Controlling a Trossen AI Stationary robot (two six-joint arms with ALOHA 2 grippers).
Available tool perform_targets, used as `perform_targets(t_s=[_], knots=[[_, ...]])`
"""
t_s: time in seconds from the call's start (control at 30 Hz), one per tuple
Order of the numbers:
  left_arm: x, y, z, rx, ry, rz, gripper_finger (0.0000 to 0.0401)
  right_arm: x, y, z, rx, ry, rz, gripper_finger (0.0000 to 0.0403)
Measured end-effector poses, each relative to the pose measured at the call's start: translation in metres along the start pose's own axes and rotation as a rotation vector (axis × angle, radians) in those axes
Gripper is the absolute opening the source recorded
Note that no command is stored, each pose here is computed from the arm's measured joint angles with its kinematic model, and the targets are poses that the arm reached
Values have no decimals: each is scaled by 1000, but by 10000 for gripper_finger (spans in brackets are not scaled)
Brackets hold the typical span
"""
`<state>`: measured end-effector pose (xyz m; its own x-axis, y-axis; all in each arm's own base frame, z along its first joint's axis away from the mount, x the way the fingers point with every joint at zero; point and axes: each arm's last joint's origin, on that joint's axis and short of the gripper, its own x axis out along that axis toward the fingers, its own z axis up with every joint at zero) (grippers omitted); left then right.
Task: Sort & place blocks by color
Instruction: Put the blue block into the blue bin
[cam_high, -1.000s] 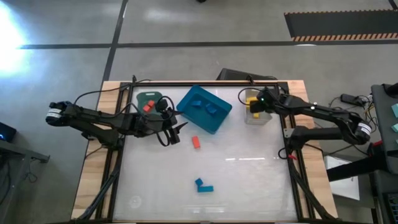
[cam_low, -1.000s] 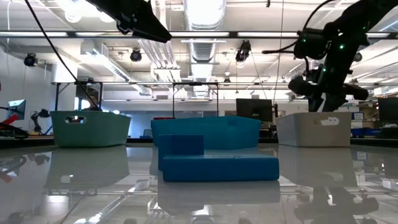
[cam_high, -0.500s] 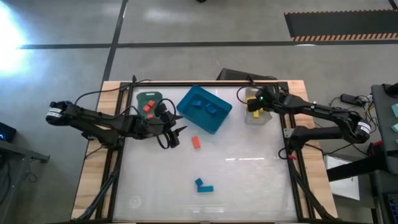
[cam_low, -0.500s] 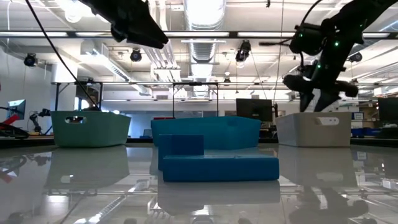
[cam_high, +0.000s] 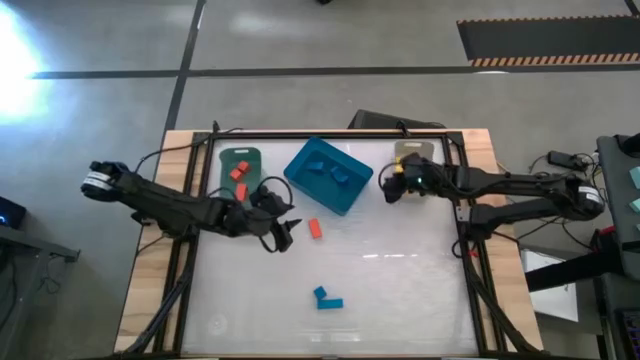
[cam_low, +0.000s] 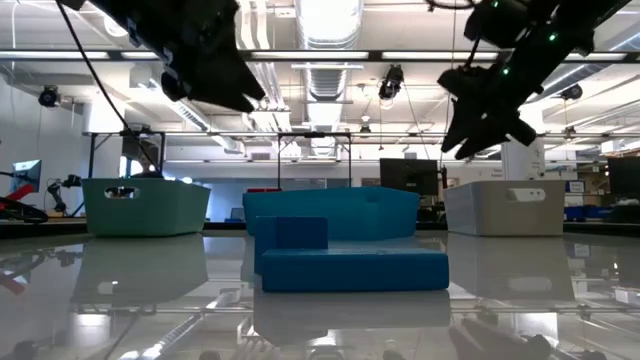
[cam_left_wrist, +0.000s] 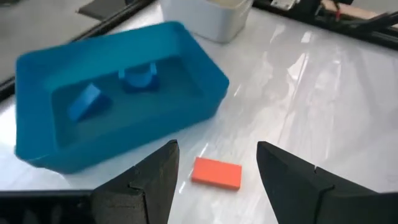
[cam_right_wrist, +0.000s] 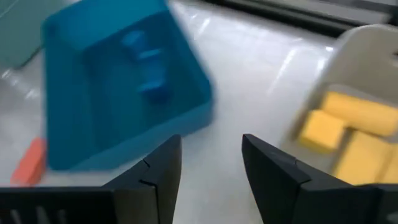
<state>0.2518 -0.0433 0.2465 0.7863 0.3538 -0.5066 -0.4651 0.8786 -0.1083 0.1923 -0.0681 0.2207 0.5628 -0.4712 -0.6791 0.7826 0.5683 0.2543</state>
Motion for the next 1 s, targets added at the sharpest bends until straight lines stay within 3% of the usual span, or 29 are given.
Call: perform_targets(t_s=[0.33,0.5,1.0], knots=[[30,-12,-17,47,93,49,200,-17,44,-30,-121,39,215,140],[39,-16,-25,114,155,11,200,-26,57,-45,-145,82,288,136],[41,-17,-27,148,170,-5,200,-38,83,-82,-97,195,381,133]])
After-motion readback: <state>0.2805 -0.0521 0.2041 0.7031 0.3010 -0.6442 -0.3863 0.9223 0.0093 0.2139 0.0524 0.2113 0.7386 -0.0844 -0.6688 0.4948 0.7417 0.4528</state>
